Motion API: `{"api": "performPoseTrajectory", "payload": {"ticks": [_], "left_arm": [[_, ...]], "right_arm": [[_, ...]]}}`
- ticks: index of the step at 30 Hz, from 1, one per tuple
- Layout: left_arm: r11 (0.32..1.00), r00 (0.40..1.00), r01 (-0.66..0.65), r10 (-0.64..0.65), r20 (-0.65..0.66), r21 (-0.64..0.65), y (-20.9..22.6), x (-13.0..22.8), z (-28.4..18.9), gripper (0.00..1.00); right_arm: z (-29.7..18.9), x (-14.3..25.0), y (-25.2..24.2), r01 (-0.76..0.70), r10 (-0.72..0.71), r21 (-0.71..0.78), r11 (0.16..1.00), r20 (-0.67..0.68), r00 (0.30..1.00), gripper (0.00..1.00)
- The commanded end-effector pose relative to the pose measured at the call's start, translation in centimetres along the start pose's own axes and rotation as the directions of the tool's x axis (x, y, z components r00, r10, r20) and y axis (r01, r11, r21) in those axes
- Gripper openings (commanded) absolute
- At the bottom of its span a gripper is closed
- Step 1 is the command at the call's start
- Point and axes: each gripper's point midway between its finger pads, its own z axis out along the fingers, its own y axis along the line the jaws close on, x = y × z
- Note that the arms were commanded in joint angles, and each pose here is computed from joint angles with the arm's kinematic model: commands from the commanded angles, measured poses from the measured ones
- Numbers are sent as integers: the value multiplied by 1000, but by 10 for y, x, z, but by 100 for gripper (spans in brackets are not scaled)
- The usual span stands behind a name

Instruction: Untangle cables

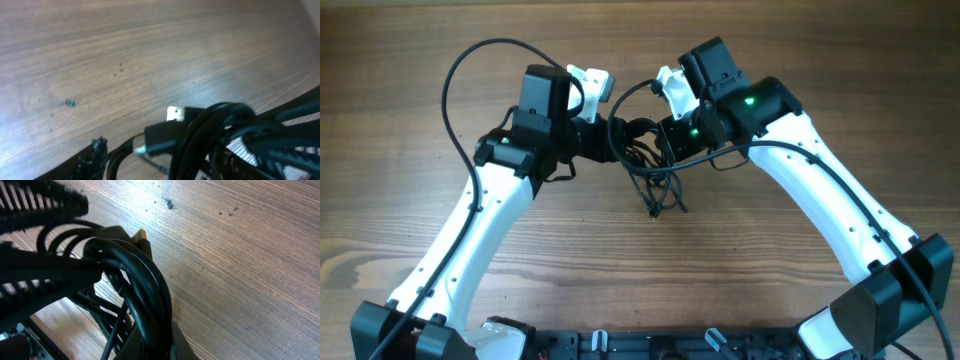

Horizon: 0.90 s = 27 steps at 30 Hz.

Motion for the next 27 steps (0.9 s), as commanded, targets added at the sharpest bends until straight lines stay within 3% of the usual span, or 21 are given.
{"api": "performPoseTrajectory", "payload": {"ticks": [1, 7, 10, 15, 19, 24, 27], "left_arm": [[994, 998, 33, -39, -56, -101, 21, 11, 9, 61], [985, 981, 115, -133, -142, -125, 33, 32, 33, 60], [984, 977, 122, -142, -156, -132, 38, 36, 41, 55], [958, 965, 235, -251, -80, -165, 66, 22, 35, 27], [961, 964, 254, -261, -50, -112, 66, 12, 33, 5], [961, 964, 254, -260, -49, -112, 66, 11, 33, 4], [960, 964, 257, -263, -46, -112, 66, 11, 33, 4]], "right_arm": [[0, -5, 14, -6, 8, -75, 997, 14, 1000, 4], [-2, -8, 31, 16, -12, -174, 985, 27, 1000, 4], [-5, -6, 42, 55, -50, -243, 969, 30, 998, 4], [-30, -11, 62, 133, -102, -425, 895, 96, 990, 4], [-57, -17, 65, 146, -74, -556, 818, 150, 986, 4], [-88, -24, 67, 178, -37, -690, 702, 214, 976, 4], [-98, -30, 53, 156, 14, -706, 691, 229, 973, 4]]}}
